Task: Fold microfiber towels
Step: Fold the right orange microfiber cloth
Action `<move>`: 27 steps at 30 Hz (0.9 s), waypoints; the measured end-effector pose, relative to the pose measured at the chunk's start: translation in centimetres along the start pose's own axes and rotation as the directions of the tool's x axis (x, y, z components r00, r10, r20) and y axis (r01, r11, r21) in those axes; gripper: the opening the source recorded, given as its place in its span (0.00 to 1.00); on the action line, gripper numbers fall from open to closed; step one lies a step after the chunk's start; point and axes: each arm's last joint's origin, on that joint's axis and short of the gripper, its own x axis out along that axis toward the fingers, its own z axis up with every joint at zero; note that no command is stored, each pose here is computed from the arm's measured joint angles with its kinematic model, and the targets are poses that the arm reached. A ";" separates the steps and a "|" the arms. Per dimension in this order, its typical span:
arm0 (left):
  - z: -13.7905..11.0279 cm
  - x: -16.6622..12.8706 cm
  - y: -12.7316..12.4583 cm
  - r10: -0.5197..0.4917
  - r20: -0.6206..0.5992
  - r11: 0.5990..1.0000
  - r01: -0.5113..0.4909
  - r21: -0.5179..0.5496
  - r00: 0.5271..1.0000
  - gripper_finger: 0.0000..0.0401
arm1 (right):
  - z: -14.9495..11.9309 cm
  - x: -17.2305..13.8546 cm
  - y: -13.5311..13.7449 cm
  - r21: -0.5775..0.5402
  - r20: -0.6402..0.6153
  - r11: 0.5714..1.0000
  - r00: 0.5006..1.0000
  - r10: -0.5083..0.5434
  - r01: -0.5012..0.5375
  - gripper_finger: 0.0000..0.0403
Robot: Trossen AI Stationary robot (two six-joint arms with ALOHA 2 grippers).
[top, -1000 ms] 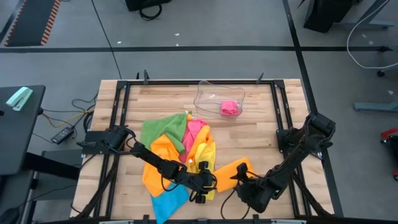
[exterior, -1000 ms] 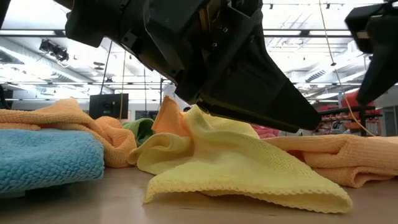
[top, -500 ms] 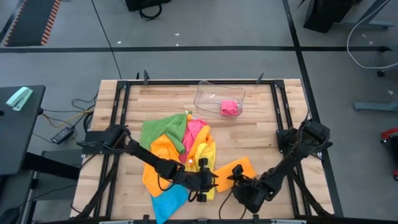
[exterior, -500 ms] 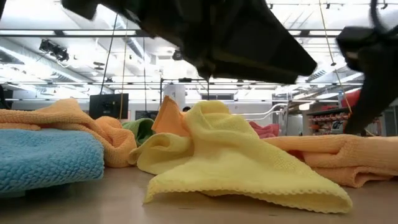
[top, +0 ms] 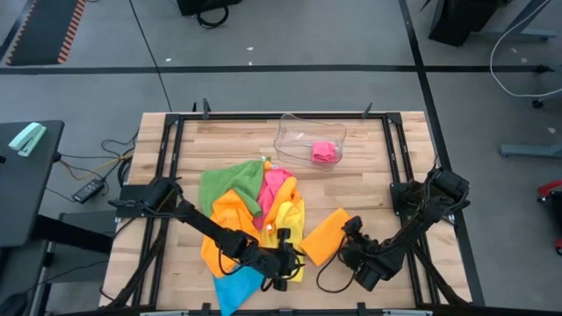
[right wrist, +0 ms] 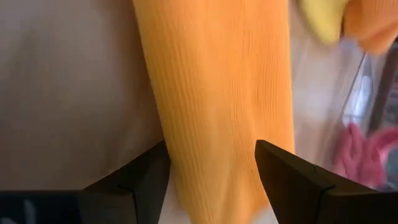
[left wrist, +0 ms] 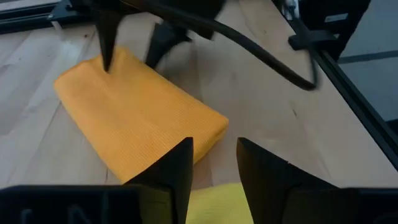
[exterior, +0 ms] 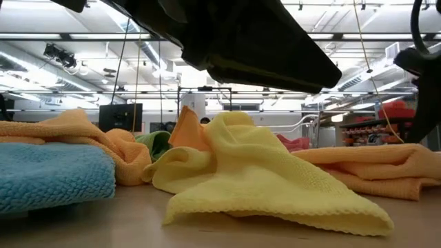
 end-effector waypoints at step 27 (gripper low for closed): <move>-0.3 -0.2 -0.2 0.077 -0.011 0.978 -0.073 0.197 0.997 0.33 | 7.1 -0.8 2.6 0.073 0.526 0.997 0.850 -0.042 0.004 0.60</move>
